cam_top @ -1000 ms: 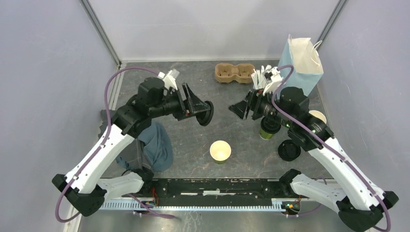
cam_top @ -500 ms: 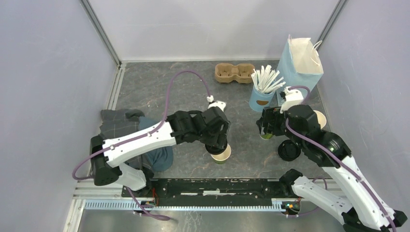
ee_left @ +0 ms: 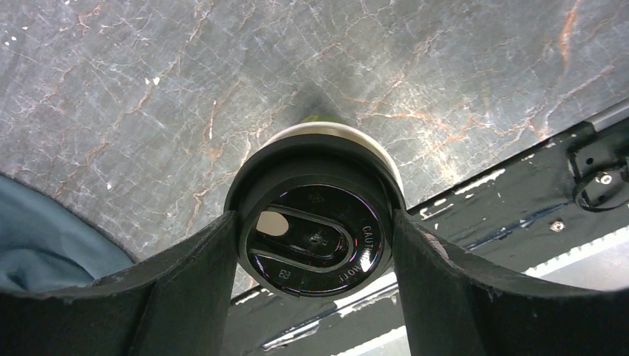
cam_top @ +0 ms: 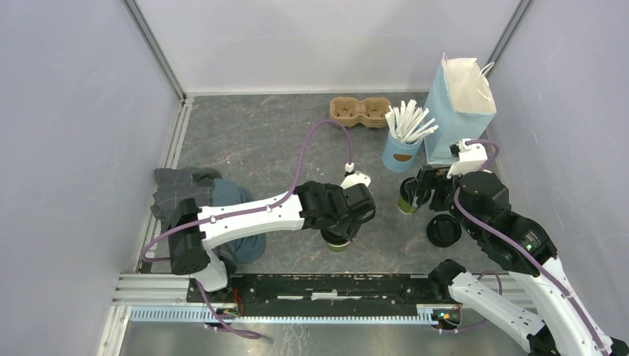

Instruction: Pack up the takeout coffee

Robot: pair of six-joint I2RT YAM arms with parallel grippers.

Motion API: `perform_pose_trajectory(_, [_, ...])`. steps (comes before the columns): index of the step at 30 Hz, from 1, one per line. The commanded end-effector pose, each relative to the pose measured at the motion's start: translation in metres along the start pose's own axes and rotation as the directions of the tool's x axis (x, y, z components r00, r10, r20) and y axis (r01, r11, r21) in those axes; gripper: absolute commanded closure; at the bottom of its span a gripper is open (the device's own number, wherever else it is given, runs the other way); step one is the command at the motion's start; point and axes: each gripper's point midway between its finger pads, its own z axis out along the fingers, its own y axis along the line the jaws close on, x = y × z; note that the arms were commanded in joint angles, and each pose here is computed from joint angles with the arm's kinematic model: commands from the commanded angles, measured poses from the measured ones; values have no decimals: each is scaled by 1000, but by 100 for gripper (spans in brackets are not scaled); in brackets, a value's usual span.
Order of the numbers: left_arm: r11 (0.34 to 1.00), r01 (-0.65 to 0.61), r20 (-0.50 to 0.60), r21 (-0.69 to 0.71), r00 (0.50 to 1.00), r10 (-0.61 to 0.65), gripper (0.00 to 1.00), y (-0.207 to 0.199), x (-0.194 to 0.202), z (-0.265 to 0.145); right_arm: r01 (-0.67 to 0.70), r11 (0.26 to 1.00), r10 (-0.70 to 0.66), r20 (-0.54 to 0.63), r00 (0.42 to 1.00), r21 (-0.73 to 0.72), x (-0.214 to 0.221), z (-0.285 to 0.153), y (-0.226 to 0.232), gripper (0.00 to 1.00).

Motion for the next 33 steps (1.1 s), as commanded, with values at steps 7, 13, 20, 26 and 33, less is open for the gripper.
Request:
perform_pose_trajectory(7, [999, -53, 29, -13, 998, 53, 37, -1, -9, -1, -42, 999, 42, 33, 999, 1, -5, -3, -1, 2])
perform_pose_trajectory(13, [998, -62, 27, -4, 998, 62, 36, -5, -10, 1, -53, 999, 53, 31, 998, -12, -3, 0, 2, 2])
perform_pose_trajectory(20, [997, -71, 22, -1, 997, 71, 35, -6, -9, 3, -61, 998, 62, 34, 997, -15, -2, -1, 2, 2])
perform_pose_trajectory(26, [997, -74, 12, 17, 997, 74, 34, -11, -7, 6, -63, 998, 64, 29, 998, -15, 1, -1, 2, 2])
perform_pose_trajectory(33, [997, -76, 10, 16, 997, 76, 32, -12, -7, 9, -63, 998, 63, 31, 998, -16, 2, -2, 1, 2])
